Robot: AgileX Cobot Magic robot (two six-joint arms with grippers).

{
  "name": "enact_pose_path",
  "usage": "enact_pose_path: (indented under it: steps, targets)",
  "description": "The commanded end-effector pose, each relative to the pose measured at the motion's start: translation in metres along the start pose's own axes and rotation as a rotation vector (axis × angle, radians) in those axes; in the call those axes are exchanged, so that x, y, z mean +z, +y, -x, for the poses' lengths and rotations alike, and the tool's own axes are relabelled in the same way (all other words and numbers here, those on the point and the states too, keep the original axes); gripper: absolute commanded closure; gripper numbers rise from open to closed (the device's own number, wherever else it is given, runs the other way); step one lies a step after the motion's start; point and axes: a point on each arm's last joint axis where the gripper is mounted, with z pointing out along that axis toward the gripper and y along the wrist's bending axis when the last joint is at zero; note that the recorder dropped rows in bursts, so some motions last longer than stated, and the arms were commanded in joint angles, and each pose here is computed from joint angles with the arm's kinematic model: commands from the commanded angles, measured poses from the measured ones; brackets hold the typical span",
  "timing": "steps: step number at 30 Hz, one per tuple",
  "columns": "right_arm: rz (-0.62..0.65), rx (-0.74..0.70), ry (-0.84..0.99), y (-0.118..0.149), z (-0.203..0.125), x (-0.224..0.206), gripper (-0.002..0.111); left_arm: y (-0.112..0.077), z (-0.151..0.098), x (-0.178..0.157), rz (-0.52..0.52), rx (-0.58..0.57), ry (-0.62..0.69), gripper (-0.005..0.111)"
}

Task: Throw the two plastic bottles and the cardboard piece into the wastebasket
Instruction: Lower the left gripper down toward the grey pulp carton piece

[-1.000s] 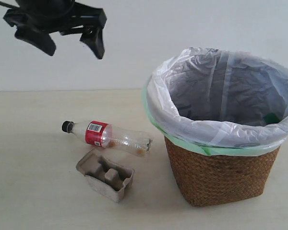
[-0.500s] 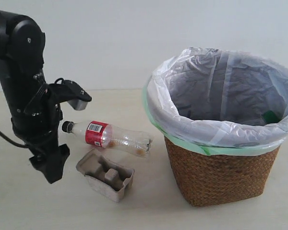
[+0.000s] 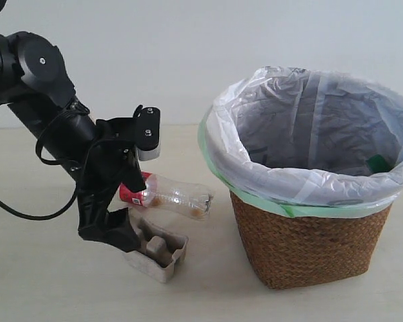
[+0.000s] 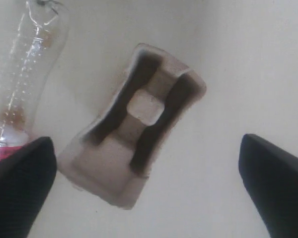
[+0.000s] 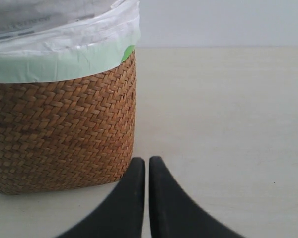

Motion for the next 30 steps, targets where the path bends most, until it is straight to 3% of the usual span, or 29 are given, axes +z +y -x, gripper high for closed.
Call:
enact_pose_path:
  steps: [1, 9, 15, 30]
  targets:
    - [0.001, -0.002, -0.013, 0.0, 0.001, 0.0, 0.108, 0.001, 0.0, 0.014, -0.014, 0.032, 0.0, 0.015]
    - [0.001, -0.002, -0.013, 0.0, 0.001, 0.0, 0.108, 0.005, -0.011, 0.055, -0.109, 0.187, 0.044, 0.016]
    - [0.001, -0.002, -0.013, 0.0, 0.001, 0.0, 0.108, 0.007, -0.014, 0.066, -0.123, 0.302, 0.046, 0.023]
    - [0.001, -0.002, -0.013, 0.0, 0.001, 0.0, 0.108, 0.007, -0.011, 0.059, -0.106, 0.306, 0.031, 0.026]
